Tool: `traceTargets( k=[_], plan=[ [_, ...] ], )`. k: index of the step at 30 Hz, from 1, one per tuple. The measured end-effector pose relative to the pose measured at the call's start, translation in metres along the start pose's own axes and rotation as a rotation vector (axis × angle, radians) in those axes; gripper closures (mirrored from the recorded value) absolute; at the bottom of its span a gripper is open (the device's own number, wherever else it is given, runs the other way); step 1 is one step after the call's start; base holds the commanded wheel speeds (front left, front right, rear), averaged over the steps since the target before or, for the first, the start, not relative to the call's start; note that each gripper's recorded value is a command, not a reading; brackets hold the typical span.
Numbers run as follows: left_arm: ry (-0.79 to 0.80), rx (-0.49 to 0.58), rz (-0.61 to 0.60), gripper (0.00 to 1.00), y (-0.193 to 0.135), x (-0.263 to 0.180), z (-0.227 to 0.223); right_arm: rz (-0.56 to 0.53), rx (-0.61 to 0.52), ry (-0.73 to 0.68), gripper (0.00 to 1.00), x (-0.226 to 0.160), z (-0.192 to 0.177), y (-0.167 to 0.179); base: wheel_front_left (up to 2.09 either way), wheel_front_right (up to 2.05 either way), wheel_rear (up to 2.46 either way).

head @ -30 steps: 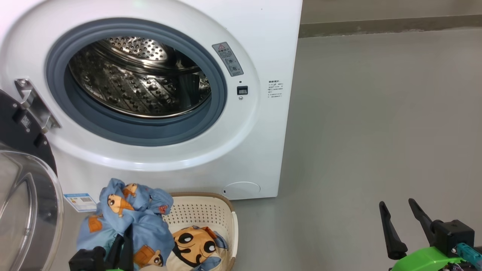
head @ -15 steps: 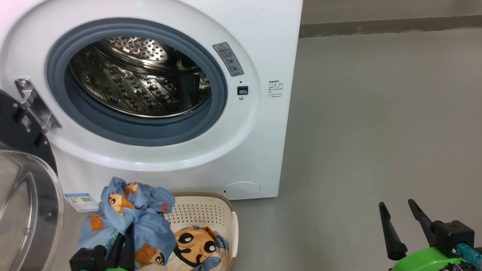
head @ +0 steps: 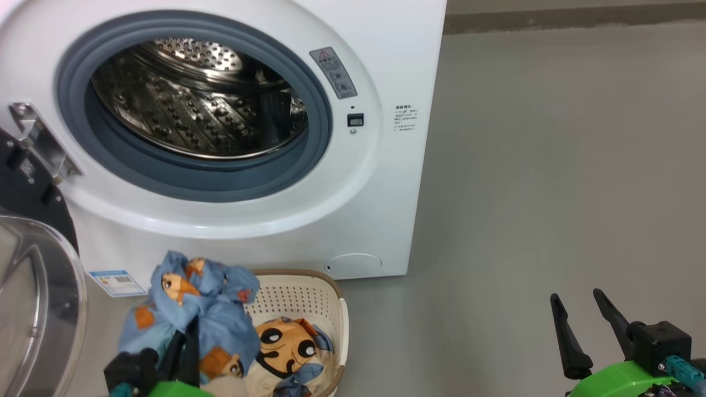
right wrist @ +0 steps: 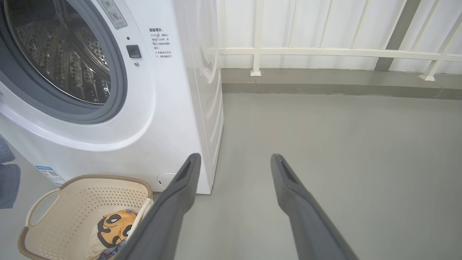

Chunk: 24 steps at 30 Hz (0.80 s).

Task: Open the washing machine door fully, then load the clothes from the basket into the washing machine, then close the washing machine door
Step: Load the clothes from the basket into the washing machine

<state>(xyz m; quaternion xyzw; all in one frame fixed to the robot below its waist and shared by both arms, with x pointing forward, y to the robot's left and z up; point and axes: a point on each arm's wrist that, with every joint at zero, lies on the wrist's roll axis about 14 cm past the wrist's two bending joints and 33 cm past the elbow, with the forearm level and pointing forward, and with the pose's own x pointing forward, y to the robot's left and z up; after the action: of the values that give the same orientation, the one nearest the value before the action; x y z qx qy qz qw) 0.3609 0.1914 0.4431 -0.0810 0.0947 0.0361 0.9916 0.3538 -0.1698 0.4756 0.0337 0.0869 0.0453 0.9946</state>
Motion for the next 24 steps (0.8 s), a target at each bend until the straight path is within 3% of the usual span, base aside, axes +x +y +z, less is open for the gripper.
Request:
traceTargets(
  k=[11,24],
  plan=[
    [0.056,-0.004,-0.010,1.00,-0.002,0.055,0.002,-0.026,0.008,0.030,0.00,0.015,-0.009,-0.009,0.00,0.00,0.00],
    [0.230,0.065,-0.085,1.00,-0.019,0.165,-0.001,-0.117,0.040,0.057,0.00,0.037,-0.032,-0.041,0.00,0.00,0.00]
  ],
)
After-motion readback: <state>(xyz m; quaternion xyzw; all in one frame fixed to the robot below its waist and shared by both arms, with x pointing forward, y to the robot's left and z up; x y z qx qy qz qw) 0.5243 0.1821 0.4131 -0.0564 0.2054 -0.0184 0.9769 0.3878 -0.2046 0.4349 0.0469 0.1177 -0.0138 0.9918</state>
